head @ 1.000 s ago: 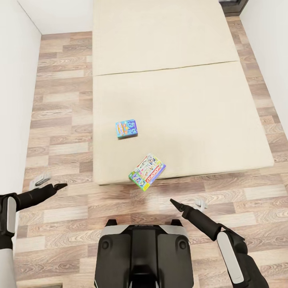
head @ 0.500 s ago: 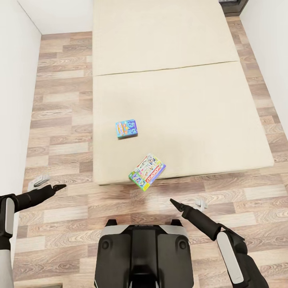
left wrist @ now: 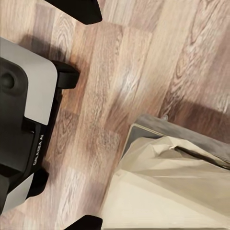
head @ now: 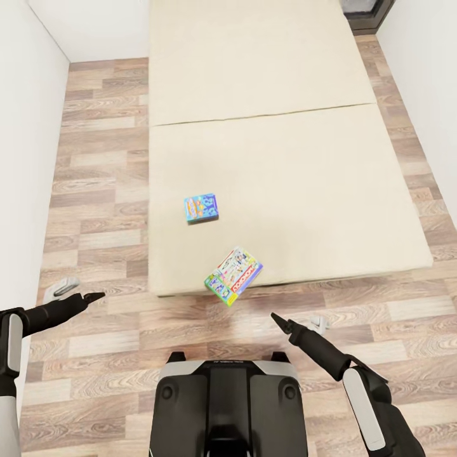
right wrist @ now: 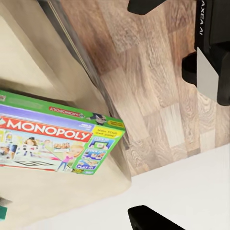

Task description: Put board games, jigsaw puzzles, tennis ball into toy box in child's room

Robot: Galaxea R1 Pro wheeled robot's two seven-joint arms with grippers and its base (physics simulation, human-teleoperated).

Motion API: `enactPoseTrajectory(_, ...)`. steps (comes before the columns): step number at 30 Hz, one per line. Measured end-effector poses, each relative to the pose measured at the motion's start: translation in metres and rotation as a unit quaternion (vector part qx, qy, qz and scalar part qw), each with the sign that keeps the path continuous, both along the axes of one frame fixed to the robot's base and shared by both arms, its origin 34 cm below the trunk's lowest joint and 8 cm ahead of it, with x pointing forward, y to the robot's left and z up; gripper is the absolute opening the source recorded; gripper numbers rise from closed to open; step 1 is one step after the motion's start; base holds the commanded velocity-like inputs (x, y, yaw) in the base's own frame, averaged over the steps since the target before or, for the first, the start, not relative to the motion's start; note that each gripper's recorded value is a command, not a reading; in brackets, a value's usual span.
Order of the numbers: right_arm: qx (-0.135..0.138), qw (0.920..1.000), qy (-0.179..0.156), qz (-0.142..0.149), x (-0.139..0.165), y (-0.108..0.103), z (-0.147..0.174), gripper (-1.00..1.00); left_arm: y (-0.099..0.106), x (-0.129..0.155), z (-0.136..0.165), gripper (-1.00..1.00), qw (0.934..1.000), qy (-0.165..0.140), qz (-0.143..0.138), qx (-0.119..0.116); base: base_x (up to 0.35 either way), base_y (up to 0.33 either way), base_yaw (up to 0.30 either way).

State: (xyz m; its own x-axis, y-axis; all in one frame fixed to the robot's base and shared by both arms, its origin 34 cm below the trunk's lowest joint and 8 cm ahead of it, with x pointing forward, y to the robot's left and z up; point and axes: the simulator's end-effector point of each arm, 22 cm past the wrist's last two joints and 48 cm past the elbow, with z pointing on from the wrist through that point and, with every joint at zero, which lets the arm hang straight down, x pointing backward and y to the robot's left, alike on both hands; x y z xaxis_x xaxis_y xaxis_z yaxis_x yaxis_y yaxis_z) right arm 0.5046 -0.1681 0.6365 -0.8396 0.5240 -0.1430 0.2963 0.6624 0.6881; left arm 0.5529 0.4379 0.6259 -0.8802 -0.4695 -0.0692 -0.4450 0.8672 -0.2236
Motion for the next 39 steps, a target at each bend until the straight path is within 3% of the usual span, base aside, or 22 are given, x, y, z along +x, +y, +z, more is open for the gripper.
enactPoseTrajectory(39,-0.003,0.9994,-0.033,0.002,0.023,-0.001,0.026,1.00,0.005,0.024,0.032,1.00,0.9995,-0.033,-0.001,0.003,0.000,0.000,0.000)
